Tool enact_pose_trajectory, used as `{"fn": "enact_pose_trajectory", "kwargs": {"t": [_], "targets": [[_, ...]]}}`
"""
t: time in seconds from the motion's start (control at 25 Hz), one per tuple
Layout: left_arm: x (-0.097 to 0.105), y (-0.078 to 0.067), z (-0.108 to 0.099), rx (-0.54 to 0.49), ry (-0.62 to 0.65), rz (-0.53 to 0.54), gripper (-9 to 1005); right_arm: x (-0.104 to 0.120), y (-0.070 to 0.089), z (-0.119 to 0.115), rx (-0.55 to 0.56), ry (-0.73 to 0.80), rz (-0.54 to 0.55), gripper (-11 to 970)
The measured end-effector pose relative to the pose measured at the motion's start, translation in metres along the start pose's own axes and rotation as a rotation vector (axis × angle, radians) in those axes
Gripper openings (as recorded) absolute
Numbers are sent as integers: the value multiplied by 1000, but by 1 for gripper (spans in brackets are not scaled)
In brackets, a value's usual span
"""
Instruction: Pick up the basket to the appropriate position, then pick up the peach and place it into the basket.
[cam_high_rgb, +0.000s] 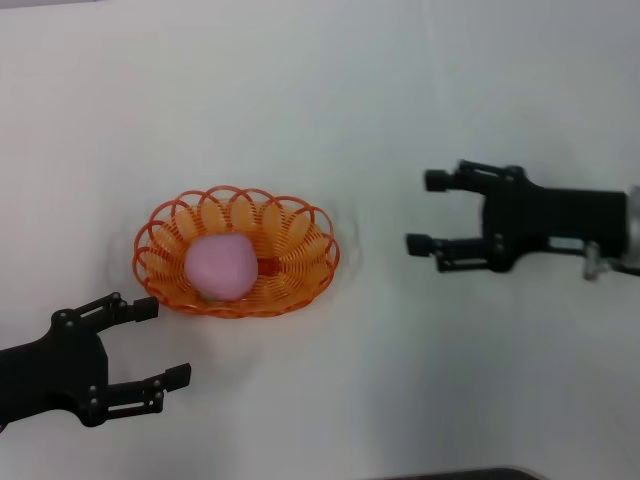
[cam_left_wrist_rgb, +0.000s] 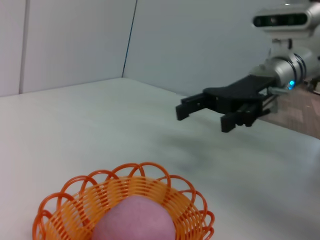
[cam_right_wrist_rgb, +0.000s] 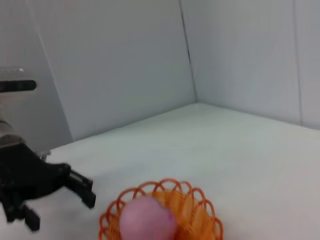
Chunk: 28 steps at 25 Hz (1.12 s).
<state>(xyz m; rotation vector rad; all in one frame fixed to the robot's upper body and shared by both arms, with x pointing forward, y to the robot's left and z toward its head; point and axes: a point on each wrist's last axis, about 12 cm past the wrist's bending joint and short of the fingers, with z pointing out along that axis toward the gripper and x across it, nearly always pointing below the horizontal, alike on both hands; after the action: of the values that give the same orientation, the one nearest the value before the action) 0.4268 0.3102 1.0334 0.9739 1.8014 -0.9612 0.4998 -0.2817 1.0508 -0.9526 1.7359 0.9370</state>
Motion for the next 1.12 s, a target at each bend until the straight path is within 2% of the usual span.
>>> {"fn": "enact_pose_trajectory", "kwargs": {"t": [0.2, 0.56, 1.12], "targets": [[-1, 0, 0, 3, -2, -1, 892, 12, 4, -27, 20, 22, -11, 932], [-1, -2, 2, 16, -15, -8, 893, 21, 1, -45, 75, 60, -65, 934], [0, -1, 1, -5, -37, -16, 892, 30, 11, -39, 25, 96, -78, 930]]}}
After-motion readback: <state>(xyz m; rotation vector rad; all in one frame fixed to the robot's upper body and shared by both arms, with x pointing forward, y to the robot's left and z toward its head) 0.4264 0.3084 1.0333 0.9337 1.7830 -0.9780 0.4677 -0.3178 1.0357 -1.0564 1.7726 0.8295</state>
